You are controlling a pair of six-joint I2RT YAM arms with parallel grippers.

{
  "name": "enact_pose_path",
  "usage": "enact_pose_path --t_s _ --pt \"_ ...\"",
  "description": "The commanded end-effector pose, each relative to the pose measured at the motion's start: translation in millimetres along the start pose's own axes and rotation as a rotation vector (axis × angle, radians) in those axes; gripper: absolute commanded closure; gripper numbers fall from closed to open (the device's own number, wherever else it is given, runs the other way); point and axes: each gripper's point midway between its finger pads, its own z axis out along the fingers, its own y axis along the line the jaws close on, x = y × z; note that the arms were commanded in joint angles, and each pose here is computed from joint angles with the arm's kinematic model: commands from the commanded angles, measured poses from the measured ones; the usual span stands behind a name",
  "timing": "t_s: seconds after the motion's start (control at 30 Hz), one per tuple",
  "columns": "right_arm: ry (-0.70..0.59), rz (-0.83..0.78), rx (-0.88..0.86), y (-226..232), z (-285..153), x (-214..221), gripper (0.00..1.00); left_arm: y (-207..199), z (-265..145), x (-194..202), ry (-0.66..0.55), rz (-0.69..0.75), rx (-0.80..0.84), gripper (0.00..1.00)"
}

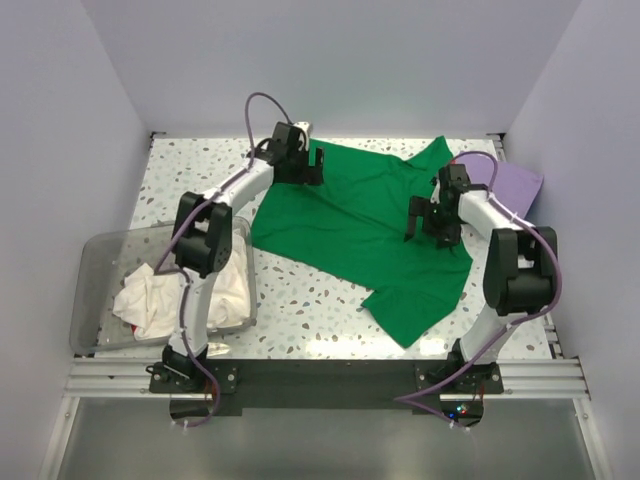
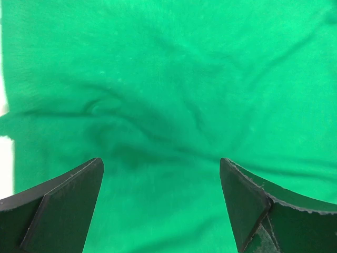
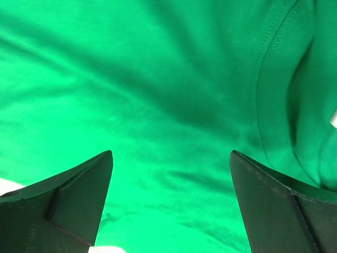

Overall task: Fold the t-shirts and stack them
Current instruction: Flatten the tshirt out

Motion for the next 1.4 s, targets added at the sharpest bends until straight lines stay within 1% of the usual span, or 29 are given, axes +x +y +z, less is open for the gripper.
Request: enact_pose_path --t_s 0.0,0.03,0.13,0.3,0.33,0.5,0.7,0.8,0.9,1.0,1.1,1.17,1.2,1.23,1.37 --pt "-0.092 -0.071 -0.075 22.7 -41.9 -16.9 0.04 -14.1 -65.5 -53.7 -0.170 -0.013 0.000 0.03" --pt "-0.088 -0.076 -0.077 24.2 -44.0 -14.4 0.04 -14.0 -78.6 -57.0 -0.186 -0.016 -0.007 0.03" --pt "-0.078 -0.096 -0.088 30.7 -45.1 -7.2 0.04 -1.4 -82.7 -25.6 -0.124 -0.030 -0.048 0.02" --pt "-0.049 -0.114 -0.129 46.1 -28.9 8.9 0.04 10.2 -82.3 13.0 -0.042 -0.045 -0.077 0.02" --pt "-0.045 -0.118 -0.133 48.8 -26.4 11.7 0.04 14.1 -80.4 23.8 -0.020 -0.045 -0.084 0.02" --pt "0.003 -0.137 -0.141 64.3 -4.7 28.1 0.04 30.3 -68.6 45.3 0.028 -0.064 -0.102 0.02" --pt "0.037 -0.127 -0.091 57.2 13.2 31.5 0.04 45.7 -40.8 62.3 0.084 -0.084 -0.102 0.02" --pt "0.059 -0.122 -0.061 51.9 21.8 31.7 0.04 44.3 -28.1 63.4 0.096 -0.088 -0.075 0.02" --pt "0.079 -0.120 -0.044 49.5 29.9 33.5 0.04 49.7 -10.7 73.0 0.130 -0.087 -0.088 0.02" --pt "0.090 -0.113 -0.021 45.8 35.3 33.7 0.04 53.4 -2.4 73.1 0.133 -0.076 -0.105 0.03" --pt "0.095 -0.099 0.010 40.2 37.1 30.4 0.04 52.4 7.7 69.0 0.128 -0.074 -0.086 0.03" --pt "0.088 -0.085 0.025 38.1 36.5 24.5 0.04 44.7 13.6 58.3 0.109 -0.071 -0.050 0.03" --pt "0.096 -0.072 0.042 32.8 37.6 24.3 0.04 44.1 20.6 60.3 0.116 -0.072 -0.041 0.03" --pt "0.094 -0.064 0.046 30.8 37.5 22.1 0.04 40.1 23.5 48.4 0.089 -0.069 -0.024 0.03" --pt "0.081 -0.027 0.063 21.5 36.6 9.6 0.04 29.4 39.5 35.3 0.063 -0.061 0.036 0.03"
